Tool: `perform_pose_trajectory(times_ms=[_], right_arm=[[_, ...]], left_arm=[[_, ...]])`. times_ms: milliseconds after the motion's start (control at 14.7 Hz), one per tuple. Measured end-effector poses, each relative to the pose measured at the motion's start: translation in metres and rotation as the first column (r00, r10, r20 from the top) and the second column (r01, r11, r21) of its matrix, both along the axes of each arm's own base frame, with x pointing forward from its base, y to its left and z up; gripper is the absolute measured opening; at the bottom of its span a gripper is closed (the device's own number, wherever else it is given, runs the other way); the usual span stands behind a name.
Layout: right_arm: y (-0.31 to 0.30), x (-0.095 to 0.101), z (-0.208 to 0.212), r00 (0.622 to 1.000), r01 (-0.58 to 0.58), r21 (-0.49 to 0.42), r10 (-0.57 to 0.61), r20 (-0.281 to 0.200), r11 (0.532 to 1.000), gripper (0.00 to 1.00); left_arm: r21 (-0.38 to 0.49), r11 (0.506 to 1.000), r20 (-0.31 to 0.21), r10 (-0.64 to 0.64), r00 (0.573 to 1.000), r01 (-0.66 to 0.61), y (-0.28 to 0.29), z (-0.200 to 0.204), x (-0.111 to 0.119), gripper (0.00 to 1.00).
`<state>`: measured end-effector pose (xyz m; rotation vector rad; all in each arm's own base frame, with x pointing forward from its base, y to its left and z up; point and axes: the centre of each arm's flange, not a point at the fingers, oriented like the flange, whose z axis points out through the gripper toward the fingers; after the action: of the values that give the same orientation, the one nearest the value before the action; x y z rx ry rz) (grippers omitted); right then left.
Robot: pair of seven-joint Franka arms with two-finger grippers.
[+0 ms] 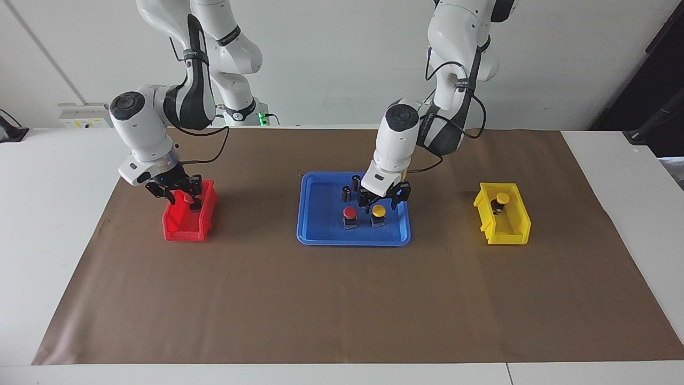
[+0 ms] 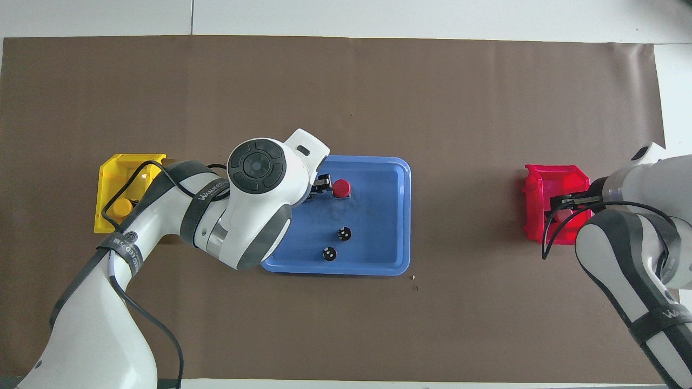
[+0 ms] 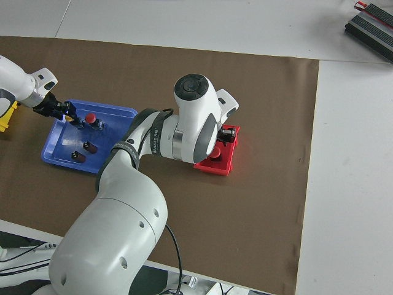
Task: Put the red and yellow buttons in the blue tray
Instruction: 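Place the yellow button in the blue tray with the left gripper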
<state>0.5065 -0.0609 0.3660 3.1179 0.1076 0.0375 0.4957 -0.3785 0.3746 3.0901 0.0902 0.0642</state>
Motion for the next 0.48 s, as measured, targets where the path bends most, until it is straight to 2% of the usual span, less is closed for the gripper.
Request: perform_pose_trajectory(times_ms=[136, 340, 476], right_arm=[[0.001, -0.001, -0.003, 1.0, -0.001, 0.0, 0.001, -0.002, 1.0, 0.65], [0.001, -0.003, -0.007, 1.0, -0.002, 0.0, 0.002, 0.0, 1.0, 0.62], [0.002, -0.006, -0.012, 1.0, -0.003, 0.0, 0.003, 0.003, 1.0, 0.59]], left_arm=[[0.019, 0.999, -0.017, -0.027, 1.0, 0.027, 0.011, 0.028, 0.009, 0.98], [0.036, 0.993, -0.033, -0.108, 0.994, 0.109, 0.095, 0.071, 0.049, 1.0], [0.04, 0.986, -0.041, -0.159, 0.986, 0.161, 0.176, 0.079, 0.078, 1.0]])
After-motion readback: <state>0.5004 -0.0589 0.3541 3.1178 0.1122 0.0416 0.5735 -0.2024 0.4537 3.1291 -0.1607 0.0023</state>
